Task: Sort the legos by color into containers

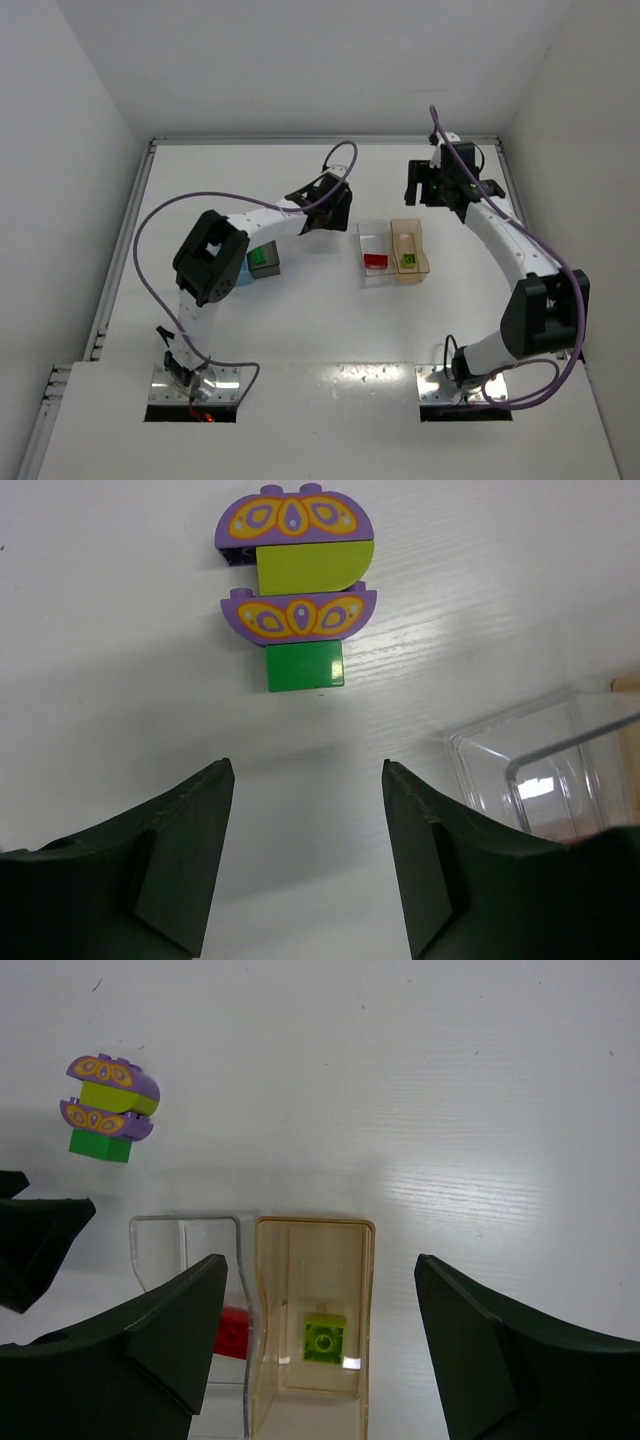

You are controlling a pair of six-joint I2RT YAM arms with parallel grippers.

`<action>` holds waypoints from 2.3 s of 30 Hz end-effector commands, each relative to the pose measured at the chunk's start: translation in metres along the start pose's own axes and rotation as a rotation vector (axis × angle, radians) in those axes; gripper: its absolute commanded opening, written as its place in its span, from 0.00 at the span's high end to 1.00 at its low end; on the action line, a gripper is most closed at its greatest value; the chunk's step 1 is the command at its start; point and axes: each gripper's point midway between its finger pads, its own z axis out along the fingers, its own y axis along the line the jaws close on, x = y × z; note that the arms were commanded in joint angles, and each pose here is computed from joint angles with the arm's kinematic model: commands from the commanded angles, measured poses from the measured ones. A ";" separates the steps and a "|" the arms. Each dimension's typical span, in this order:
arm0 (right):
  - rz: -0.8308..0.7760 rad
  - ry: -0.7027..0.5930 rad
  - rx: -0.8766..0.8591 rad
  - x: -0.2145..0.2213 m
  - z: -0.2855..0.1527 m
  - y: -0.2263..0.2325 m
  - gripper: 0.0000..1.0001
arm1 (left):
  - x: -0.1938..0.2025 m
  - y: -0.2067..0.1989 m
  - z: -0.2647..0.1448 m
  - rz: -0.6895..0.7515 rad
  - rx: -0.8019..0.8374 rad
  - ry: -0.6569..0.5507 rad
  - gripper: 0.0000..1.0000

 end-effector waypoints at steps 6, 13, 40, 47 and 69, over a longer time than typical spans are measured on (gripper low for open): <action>0.029 -0.017 -0.049 -0.006 0.001 0.004 0.24 | -0.011 -0.007 0.017 0.002 -0.026 -0.029 0.33; 0.035 -0.008 -0.052 -0.003 0.004 0.002 0.24 | -0.010 -0.006 0.030 -0.002 -0.052 -0.022 0.33; 0.043 0.033 -0.086 0.009 0.012 0.005 0.24 | -0.023 0.003 0.063 -0.061 -0.105 -0.049 0.43; 0.043 0.034 -0.095 0.009 0.012 0.006 0.24 | -0.022 0.008 0.069 -0.056 -0.114 -0.043 0.51; 0.064 0.155 -0.704 0.018 -0.014 0.102 0.22 | 0.007 0.015 -0.104 0.423 0.355 -0.136 1.00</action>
